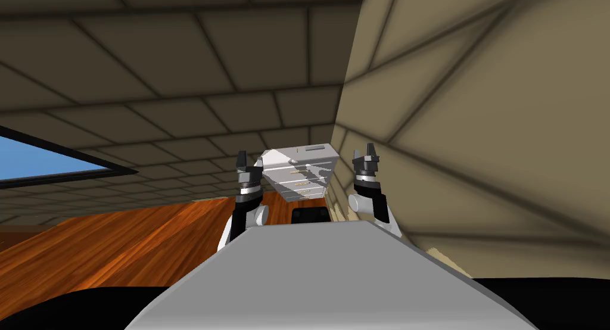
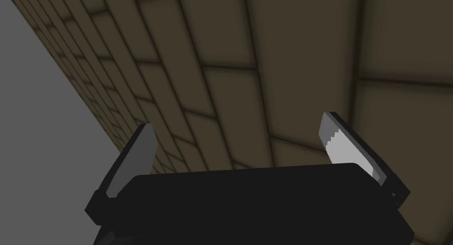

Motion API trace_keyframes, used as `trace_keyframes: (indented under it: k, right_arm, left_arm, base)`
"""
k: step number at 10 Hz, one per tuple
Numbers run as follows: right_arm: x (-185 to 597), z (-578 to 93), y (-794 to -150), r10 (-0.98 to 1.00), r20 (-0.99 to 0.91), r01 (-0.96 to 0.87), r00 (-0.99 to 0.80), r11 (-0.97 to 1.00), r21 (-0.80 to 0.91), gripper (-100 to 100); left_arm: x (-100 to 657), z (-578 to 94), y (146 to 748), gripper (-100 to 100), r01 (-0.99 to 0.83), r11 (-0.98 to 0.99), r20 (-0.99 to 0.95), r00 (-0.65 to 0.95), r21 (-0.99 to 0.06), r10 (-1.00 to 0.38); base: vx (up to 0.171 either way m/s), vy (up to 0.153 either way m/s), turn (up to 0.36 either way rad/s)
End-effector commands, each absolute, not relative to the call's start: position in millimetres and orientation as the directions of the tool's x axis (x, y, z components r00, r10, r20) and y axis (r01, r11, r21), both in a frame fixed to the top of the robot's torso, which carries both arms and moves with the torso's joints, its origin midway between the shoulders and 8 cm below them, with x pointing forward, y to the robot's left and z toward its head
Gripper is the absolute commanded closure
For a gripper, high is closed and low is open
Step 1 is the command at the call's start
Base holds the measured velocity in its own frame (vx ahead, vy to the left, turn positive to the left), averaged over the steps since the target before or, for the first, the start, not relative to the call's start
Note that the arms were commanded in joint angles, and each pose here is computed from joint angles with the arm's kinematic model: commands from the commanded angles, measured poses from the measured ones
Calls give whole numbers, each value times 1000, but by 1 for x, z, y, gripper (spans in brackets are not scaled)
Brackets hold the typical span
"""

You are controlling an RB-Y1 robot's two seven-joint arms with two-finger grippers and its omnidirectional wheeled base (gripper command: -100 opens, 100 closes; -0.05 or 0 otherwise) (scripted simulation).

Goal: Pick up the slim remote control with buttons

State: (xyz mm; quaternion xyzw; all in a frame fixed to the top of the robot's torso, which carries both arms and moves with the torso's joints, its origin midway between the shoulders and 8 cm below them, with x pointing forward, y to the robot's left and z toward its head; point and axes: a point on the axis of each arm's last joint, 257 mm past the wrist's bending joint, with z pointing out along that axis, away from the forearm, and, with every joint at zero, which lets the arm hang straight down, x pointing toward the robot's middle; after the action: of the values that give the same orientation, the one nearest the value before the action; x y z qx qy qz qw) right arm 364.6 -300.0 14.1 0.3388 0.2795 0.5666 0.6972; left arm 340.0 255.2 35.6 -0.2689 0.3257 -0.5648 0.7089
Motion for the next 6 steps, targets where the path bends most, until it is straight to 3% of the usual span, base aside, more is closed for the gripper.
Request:
trace_keyframes:
  k: [1, 6]
  right_arm:
    - [366, 5, -298, 981, -46, -583, 189, 150, 798, -100]
    - [368, -47, -296, 972, -193, -500, 138, 236, 833, -100]
  left_arm:
    - [340, 36, 255, 0, 626, 217, -158, 150, -749, -976]
    - [340, 36, 255, 0, 626, 217, -158, 150, -749, -976]
  base:
    - [-21, 18, 51]
    - [-103, 71, 77]
